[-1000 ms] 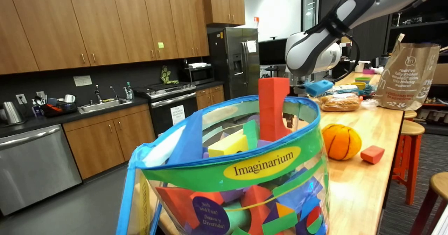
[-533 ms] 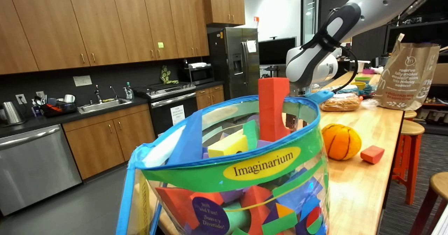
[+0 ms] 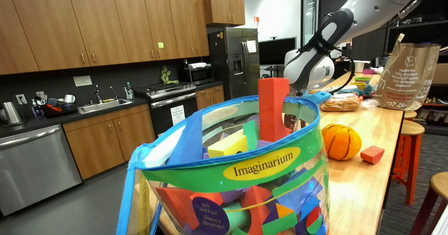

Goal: Pick up the orange triangular block and place it in the bag

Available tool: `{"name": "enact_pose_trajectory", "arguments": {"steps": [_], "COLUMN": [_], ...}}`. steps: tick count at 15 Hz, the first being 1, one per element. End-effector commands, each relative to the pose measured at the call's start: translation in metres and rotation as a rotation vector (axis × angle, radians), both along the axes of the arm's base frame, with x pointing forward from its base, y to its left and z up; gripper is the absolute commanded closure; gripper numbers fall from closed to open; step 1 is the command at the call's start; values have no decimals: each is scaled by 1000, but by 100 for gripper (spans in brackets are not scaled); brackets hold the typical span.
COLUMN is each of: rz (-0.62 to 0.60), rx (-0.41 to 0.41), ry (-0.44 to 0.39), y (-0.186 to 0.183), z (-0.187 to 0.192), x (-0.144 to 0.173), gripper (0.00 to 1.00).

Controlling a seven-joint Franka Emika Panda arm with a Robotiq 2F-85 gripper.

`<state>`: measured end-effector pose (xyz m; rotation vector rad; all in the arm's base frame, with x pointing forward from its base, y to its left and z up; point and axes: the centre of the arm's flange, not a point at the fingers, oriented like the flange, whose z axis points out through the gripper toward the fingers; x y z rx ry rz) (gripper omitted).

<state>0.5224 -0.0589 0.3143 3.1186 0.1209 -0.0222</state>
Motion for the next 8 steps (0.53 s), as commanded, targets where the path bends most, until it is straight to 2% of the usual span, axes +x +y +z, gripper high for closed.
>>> {"name": "enact_pose_trajectory", "arguments": {"steps": [1,6,7,8], "rz": [-8,-19,-23,-26], "rx": [-11,-14,-16,-16], "ry": [-7,4,5,7], "y": [-6,-13,-14,-14], "z": [-1,-1,-1,-5], "x": [6,3,2,3], "gripper": [39,78,84,86]}}
